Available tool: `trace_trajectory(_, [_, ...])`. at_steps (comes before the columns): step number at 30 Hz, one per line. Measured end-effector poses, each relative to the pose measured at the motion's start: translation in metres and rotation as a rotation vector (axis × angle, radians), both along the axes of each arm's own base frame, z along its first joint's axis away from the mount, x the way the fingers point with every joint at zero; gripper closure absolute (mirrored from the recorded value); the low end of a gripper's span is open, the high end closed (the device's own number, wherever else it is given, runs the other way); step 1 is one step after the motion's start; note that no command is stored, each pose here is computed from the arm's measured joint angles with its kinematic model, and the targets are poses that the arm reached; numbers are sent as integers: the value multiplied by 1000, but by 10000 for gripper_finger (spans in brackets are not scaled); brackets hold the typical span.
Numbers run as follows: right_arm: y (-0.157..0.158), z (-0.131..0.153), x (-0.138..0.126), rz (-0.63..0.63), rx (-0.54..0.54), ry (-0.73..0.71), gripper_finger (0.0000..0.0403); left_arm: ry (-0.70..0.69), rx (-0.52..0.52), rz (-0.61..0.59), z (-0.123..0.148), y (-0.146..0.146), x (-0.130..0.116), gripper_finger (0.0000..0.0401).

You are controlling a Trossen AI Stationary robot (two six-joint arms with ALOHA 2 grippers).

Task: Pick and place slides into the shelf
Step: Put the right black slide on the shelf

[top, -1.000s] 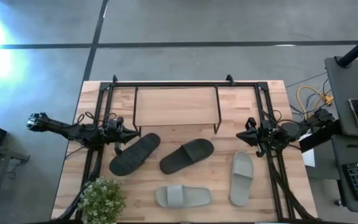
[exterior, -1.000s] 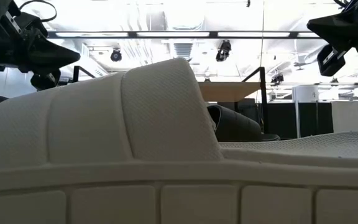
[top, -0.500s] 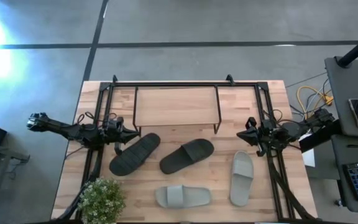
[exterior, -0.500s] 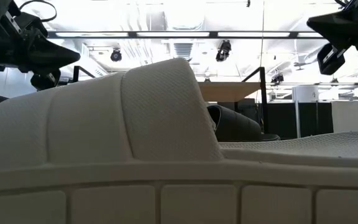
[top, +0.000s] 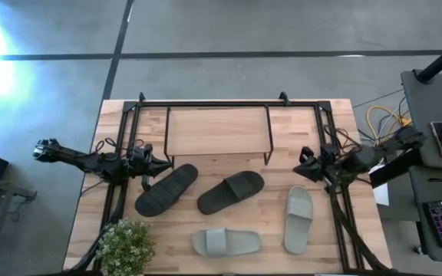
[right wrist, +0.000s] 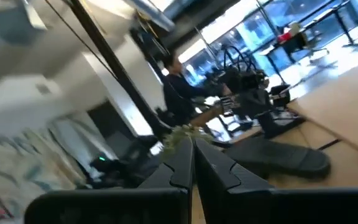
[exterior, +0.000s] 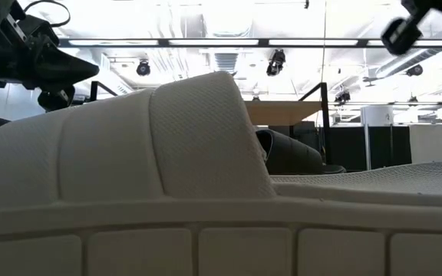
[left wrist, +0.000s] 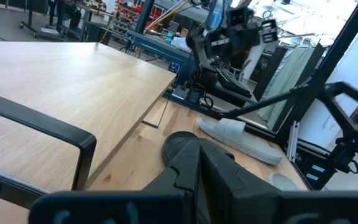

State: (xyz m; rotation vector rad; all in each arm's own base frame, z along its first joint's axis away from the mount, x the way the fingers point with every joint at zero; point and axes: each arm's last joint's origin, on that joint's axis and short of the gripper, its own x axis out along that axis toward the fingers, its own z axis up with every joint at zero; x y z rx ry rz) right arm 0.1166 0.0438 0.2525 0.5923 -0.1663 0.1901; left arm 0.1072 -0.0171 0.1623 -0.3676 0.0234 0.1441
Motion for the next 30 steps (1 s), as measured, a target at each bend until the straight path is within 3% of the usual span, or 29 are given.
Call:
trace_trajectory(4, [7,32,23,-129,-171,32,394,2,0,0,0,0,0,401])
trace_trajectory(6, [11,51,34,-163,-198,27,394,1,0,0,0,0,0,401])
trace_trajectory(12, [20,93,63,-220,-72,63,394,-30,-24,1,3,0,0,401])
trace_trajectory(15, [24,110,75,-204,112,76,394,-199,-210,-5,17,0,-1,401])
trace_trajectory(18, [30,127,88,-185,204,54,394,-415,-432,-43,36,1,-5,401])
trace_trajectory(20, [35,134,100,-186,216,58,394,-526,-511,-70,45,2,-9,401])
trace_trajectory(24, [45,154,127,-204,178,42,394,-699,-549,-102,60,5,-17,401])
trace_trajectory(30, [60,189,173,-224,149,-11,394,-754,-542,-216,66,3,-22,401])
